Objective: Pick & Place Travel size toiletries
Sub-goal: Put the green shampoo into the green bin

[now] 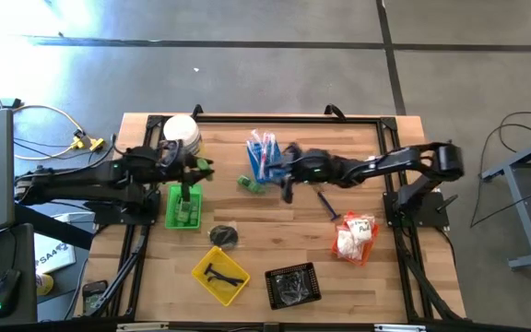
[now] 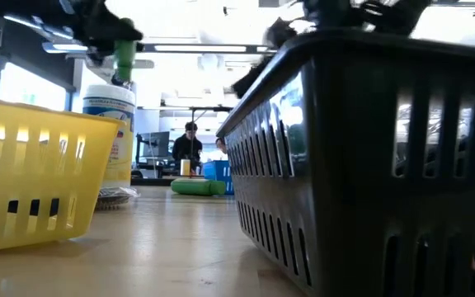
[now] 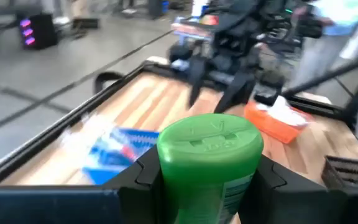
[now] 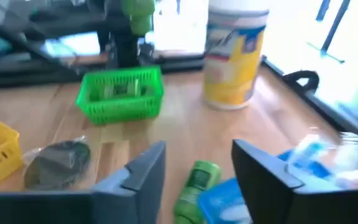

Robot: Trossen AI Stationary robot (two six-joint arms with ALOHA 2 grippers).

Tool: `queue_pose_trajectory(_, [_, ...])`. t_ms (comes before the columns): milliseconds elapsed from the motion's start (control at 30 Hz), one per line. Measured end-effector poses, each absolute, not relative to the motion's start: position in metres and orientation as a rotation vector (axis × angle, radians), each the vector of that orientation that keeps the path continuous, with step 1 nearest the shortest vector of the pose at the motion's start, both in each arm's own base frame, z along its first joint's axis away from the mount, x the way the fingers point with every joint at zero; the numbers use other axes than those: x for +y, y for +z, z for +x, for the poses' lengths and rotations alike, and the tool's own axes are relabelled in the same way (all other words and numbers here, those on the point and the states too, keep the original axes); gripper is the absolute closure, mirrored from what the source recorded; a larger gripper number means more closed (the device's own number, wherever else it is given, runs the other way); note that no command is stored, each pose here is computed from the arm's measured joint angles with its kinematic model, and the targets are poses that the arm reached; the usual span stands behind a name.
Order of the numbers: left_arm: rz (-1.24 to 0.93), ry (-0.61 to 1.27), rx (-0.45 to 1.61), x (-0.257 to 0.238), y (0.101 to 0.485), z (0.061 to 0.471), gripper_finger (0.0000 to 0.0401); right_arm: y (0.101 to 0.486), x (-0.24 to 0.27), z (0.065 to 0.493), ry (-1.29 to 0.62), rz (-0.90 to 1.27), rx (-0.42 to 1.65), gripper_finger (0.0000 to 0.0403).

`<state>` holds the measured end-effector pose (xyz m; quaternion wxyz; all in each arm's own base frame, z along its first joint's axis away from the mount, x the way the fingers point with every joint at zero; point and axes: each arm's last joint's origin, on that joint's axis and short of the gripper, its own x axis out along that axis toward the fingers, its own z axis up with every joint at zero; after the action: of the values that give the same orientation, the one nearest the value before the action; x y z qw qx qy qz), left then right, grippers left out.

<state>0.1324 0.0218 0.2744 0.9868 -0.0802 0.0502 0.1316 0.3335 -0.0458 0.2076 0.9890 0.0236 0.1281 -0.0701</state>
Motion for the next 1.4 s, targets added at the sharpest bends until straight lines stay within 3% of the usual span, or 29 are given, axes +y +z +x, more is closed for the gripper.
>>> queue_pose_trajectory(233, [-0.313, 0.375, 0.213, 0.021, 0.261, 0.113, 0.0278, 0.223, -0.043, 0.272, -0.156, -0.017, 0.119, 0.0319])
queue_pose_trajectory(500, [-0.526, 0.458, 0.341, 0.021, 0.249, 0.108, 0.0278, 0.228, -0.023, 0.209, -0.022, -0.063, -0.116, 0.0394])
queue_pose_trajectory(700, [-0.731, 0.581, 0.484, 0.02, 0.252, 0.101, 0.0278, 0.22, -0.02, 0.175, -0.077, -0.052, -0.238, 0.0398])
queue_pose_trajectory(933, [-0.97, 0.652, 0.679, 0.017, 0.238, 0.101, 0.0278, 0.213, -0.02, 0.166, -0.1, -0.049, -0.231, 0.0398])
queue_pose_trajectory(1200, [-1.127, 0.755, 0.847, 0.014, 0.226, 0.1, 0.0278, 0.209, -0.02, 0.167, -0.096, -0.045, -0.185, 0.0398])
queue_pose_trajectory(1400, [-1.117, 0.783, 0.901, 0.01, 0.221, 0.108, 0.0278, 0.209, -0.02, 0.167, -0.093, -0.046, -0.182, 0.0398])
